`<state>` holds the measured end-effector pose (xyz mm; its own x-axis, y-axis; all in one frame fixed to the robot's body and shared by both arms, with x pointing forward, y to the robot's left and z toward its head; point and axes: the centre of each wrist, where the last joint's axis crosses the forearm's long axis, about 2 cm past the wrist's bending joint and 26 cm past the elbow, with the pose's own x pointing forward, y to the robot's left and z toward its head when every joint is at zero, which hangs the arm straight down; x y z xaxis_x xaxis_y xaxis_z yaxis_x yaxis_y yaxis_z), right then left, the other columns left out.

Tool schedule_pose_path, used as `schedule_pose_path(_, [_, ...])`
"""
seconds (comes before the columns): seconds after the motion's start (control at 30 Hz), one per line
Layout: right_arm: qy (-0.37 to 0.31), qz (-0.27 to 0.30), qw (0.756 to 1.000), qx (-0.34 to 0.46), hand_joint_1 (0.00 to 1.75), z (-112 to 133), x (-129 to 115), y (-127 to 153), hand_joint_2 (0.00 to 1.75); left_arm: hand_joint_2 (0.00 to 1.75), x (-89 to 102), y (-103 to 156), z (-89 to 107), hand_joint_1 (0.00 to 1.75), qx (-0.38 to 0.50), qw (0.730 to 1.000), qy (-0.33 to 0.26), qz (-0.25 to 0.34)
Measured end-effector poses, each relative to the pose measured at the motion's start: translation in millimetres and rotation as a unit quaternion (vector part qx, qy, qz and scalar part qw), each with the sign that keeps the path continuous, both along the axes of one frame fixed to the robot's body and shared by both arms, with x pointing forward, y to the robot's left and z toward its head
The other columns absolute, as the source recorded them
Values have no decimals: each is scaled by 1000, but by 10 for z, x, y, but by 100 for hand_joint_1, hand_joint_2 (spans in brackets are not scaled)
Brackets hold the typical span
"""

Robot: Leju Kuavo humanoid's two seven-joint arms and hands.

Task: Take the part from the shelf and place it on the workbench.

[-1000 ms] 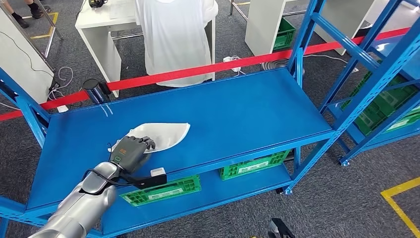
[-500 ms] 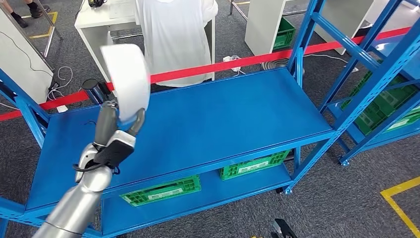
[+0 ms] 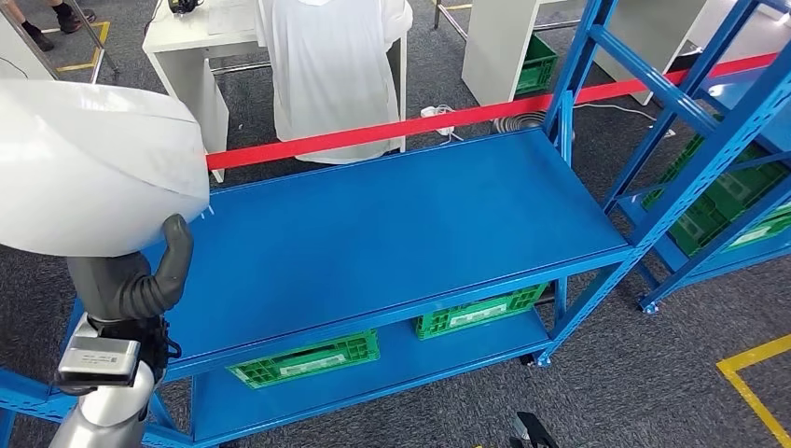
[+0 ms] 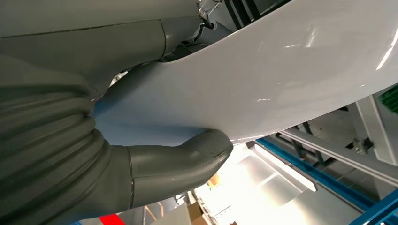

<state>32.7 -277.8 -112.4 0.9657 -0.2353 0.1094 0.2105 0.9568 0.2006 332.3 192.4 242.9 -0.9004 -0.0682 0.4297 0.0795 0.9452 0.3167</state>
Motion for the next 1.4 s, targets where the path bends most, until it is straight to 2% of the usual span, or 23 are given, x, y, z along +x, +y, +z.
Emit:
schedule_pose_path(0.4, [-2,5,1000,2,0,1,2,32,0,175,-105,32,122,175,-14,1000,-28,1])
schedule_pose_path(0.8, [-2,16,1000,2,0,3,15,46,0,175,-265,74,153,175,-2,999,-52,15])
schedule_pose_path(1.4, [8,32,999,8,0,3,-1,78,0,175,-386,167,87,175,17,997,-67,26])
